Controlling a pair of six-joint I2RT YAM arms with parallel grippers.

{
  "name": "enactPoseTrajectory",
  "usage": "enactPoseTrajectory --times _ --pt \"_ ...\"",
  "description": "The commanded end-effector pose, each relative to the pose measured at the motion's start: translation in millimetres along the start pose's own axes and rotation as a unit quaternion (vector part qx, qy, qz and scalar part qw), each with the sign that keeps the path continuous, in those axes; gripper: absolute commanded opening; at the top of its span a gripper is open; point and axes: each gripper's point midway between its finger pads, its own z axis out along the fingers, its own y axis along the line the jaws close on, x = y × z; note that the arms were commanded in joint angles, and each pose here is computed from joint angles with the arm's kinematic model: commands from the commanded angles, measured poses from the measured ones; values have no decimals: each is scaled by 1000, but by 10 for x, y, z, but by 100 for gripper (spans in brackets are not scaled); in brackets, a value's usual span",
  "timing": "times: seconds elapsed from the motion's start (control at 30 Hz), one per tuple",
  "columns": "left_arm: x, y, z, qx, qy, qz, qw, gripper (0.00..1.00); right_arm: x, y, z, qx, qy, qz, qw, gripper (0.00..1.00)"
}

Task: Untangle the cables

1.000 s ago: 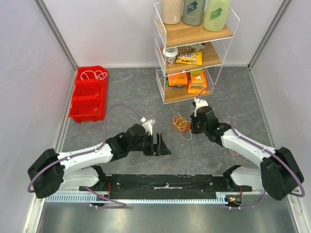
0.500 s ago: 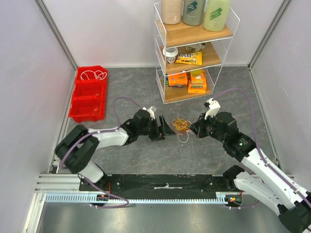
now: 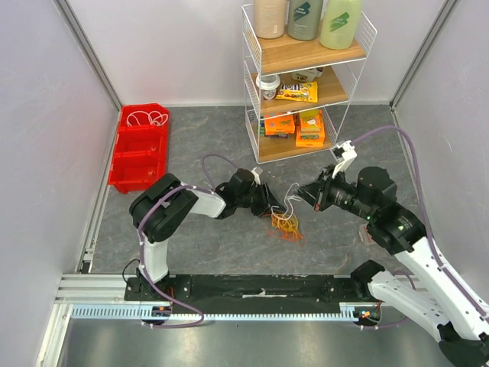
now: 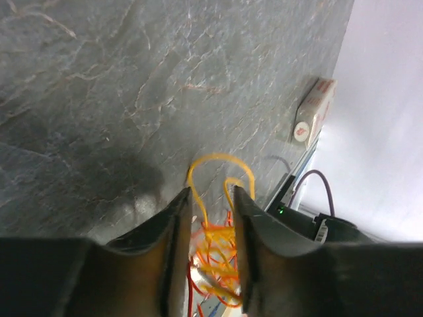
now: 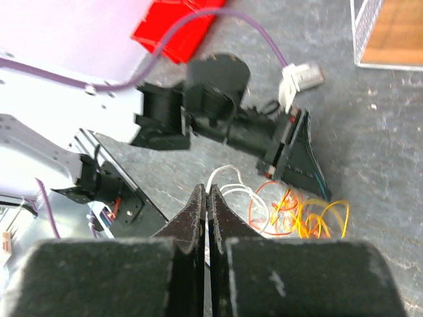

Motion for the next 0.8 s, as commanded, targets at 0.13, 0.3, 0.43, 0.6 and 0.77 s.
enactPoseTrajectory --times 0.13,0.3,0.43,0.6,0.77 --pt "163 109 -288 29 -19 -4 999 14 -825 508 -405 -26 -80 -56 995 0" --pt "159 505 -699 -49 -60 27 997 2 -1380 795 -767 -30 -157 -99 982 0" --pt "175 743 -979 -108 -87 56 989 2 -1705 960 -1110 -30 -229 -120 966 0" --pt "264 733 -1222 -109 -95 85 986 2 -1764 932 -1277 -17 -267 -124 956 0" --pt "354 20 -1539 22 -102 165 981 27 -1357 700 -897 -15 -200 -103 974 0"
